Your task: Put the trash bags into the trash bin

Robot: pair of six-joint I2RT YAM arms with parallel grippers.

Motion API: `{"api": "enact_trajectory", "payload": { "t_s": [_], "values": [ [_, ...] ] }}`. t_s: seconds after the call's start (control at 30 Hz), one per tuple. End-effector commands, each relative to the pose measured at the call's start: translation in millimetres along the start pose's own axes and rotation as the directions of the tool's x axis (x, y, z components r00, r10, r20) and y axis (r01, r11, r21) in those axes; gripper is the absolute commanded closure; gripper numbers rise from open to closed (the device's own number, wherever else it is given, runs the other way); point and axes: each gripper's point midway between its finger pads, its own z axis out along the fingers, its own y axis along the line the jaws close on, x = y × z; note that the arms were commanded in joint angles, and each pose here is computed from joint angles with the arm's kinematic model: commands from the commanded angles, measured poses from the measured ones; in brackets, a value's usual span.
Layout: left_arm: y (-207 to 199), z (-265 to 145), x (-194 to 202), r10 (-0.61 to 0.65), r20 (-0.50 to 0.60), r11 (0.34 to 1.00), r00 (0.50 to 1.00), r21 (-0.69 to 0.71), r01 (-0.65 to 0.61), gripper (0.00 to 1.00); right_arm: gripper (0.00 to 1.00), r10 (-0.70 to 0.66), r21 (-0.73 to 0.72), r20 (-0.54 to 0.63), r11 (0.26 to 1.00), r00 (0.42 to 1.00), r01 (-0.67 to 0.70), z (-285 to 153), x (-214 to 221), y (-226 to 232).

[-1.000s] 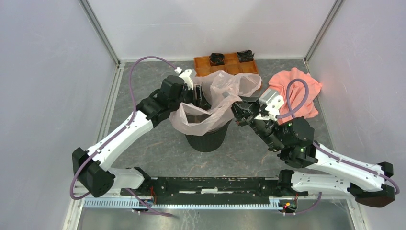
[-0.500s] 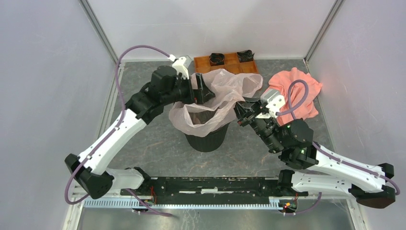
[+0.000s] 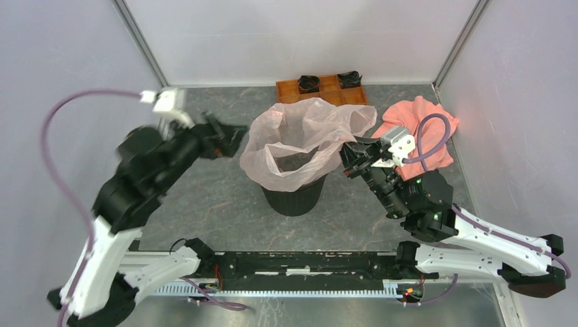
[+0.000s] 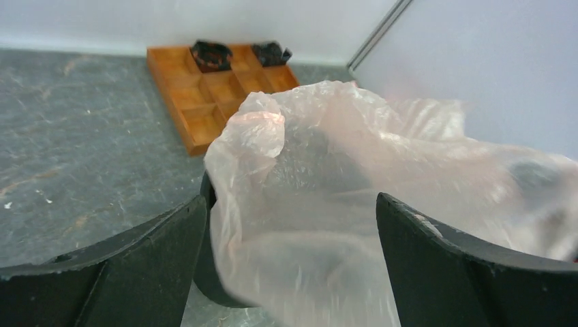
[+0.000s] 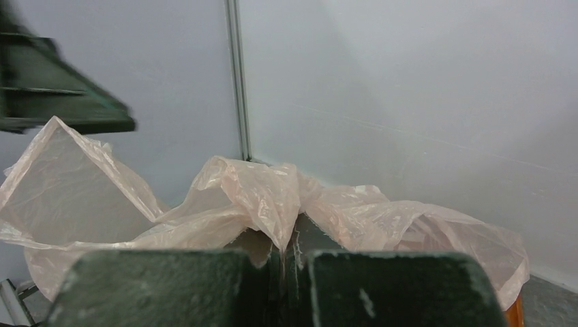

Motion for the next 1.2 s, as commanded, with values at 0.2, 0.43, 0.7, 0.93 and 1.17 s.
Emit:
{"api": "enact_trajectory", "payload": {
  "t_s": [0.2,0.43,0.7,0.93,1.17],
  "values": [
    [-52,-115,81,0.044,-0.062,0.812,0.997,0.584,0.0,0.22,1.0,0.013,0.041,-0.004,0.999,1.0,-0.013,14,1,2],
    [-82,-77,102,0.076,-0.161,0.692,0.984,0.719,0.064,0.3,1.0,0.035,0.009,0.001,0.999,0.999,-0.035,17,-3,9],
    [-48,31,86,-0.06,-0.166,0.917,0.984,0.382,0.12,0.43,1.0,0.058,-0.006,-0.002,0.998,0.998,-0.058,12,-4,10],
    [-11,64,147,-0.165,-0.269,0.951,0.949,0.213,0.225,0.44,0.99,-0.034,-0.019,-0.048,0.999,0.998,0.034,18,18,15],
    [-2,58,171,-0.235,-0.295,0.933,0.926,0.198,0.3,0.44,1.0,-0.103,-0.094,-0.113,0.991,0.988,0.092,37,48,35]
  ]
}}
